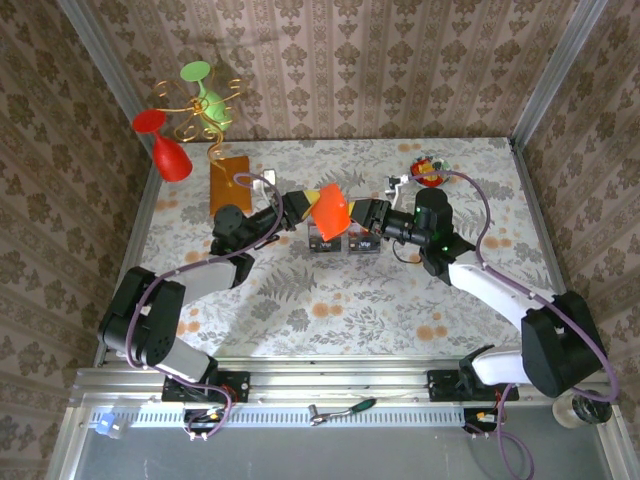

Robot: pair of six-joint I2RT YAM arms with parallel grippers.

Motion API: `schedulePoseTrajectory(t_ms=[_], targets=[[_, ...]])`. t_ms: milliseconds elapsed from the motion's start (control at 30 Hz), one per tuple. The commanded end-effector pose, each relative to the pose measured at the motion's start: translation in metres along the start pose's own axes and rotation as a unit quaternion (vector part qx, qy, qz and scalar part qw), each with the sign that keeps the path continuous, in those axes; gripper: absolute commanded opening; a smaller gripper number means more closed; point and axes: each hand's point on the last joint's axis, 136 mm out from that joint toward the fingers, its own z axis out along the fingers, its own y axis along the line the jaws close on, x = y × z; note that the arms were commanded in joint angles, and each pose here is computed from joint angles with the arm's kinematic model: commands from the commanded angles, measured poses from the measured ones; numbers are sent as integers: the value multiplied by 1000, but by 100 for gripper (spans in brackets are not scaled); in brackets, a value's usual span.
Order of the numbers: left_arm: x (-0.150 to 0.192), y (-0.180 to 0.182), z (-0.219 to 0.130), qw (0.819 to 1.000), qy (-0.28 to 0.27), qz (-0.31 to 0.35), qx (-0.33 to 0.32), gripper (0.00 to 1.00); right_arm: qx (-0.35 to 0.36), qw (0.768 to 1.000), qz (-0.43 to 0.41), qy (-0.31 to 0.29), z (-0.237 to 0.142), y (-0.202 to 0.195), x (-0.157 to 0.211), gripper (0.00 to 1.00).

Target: Put the credit cards into the card holder

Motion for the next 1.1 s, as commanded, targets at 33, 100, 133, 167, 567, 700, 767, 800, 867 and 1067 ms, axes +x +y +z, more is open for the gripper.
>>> schedulePoseTrajectory(t_ms=[33, 100, 133, 167, 567, 700, 767, 800, 867, 1067], targets=[[-2, -34, 9, 999, 4, 23, 49, 0, -54, 998, -7, 24, 5, 26, 2, 28], [-3, -37, 10, 998, 2, 23, 52, 0, -49, 998, -6, 23, 5, 23, 2, 28], [-3, -39, 10, 998, 3, 24, 54, 0, -45, 999, -4, 23, 5, 20, 2, 27], [-4, -40, 10, 998, 3, 24, 56, 0, -39, 999, -3, 20, 4, 16, 2, 28], [-8, -52, 12, 997, -1, 29, 67, 0, -12, 1000, 11, 12, -1, -8, 3, 56], [-9, -53, 12, 997, -2, 29, 68, 0, -13, 1000, 13, 8, -4, -9, -1, 47], [-10, -53, 12, 997, -2, 30, 69, 0, -9, 1000, 17, -3, -8, -12, -5, 46], [-9, -54, 12, 997, -2, 31, 70, 0, -7, 1000, 19, -8, -10, -14, -7, 46], [-9, -53, 13, 997, 0, 29, 69, 0, -9, 1000, 22, -13, -13, -16, -11, 46], [-8, -52, 14, 997, 1, 28, 68, 0, -29, 999, 27, -6, -10, -11, -13, 48]])
